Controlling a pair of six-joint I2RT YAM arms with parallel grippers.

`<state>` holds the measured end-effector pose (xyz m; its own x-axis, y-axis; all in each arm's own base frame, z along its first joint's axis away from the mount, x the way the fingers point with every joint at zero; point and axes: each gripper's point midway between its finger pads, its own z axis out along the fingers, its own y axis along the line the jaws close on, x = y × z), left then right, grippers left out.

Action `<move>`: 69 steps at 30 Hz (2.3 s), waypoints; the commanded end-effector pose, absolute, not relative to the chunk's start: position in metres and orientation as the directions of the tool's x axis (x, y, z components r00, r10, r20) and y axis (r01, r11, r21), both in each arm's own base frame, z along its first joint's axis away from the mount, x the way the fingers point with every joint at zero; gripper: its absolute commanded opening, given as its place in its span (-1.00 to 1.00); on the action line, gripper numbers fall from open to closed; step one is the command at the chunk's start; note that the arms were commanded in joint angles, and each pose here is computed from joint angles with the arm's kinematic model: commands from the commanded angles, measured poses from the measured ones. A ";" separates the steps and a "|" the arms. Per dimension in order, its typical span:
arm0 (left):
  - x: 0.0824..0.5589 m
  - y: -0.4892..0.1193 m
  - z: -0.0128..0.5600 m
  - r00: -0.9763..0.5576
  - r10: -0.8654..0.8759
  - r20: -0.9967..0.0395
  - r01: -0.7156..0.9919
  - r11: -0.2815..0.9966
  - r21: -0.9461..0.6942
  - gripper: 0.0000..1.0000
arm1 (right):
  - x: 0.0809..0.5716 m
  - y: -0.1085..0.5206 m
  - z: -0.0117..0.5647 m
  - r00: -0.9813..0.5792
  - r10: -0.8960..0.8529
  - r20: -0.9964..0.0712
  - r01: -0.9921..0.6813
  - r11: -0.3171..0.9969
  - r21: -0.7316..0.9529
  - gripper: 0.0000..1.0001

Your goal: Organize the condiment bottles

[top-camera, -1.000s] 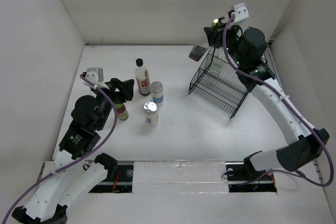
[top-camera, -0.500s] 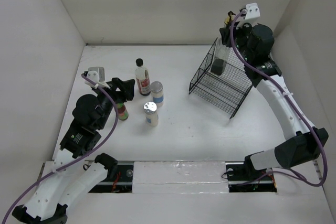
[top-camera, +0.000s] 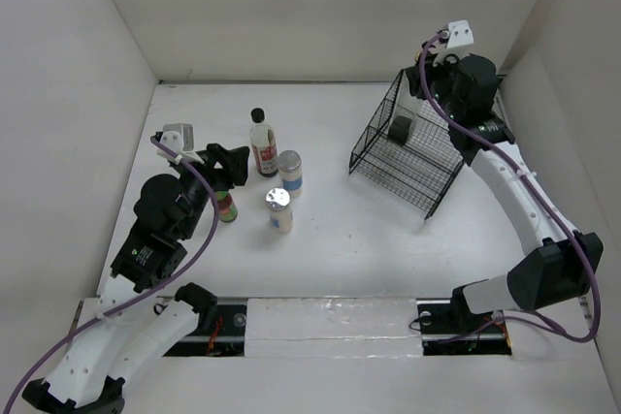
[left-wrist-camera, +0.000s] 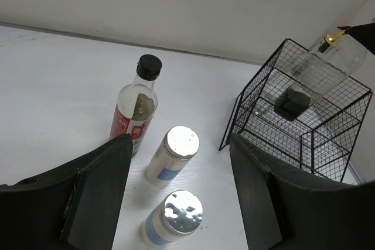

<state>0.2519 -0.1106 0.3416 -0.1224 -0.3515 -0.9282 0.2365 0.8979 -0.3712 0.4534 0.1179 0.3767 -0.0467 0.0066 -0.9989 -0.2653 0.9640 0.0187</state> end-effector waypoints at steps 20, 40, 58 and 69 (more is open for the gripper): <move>0.251 -0.111 0.355 -0.076 -0.367 -0.927 0.263 0.889 -0.374 0.26 | 0.461 0.142 0.354 0.016 0.100 -0.995 -0.330 0.940 0.089 -0.72; 0.251 -0.113 0.355 -0.079 -0.366 -0.927 0.271 0.887 -0.374 0.31 | 0.459 0.147 0.353 0.011 0.109 -0.994 -0.312 0.945 0.101 0.23; 0.251 -0.113 0.355 -0.079 -0.366 -0.927 0.271 0.887 -0.374 0.36 | 0.428 0.156 0.452 0.153 0.106 -0.983 -0.373 0.927 0.041 0.57; 0.251 -0.101 0.360 -0.051 -0.385 -0.921 0.221 0.895 -0.386 0.36 | 0.416 0.251 0.417 0.052 0.062 -0.997 -0.626 0.780 0.016 -0.80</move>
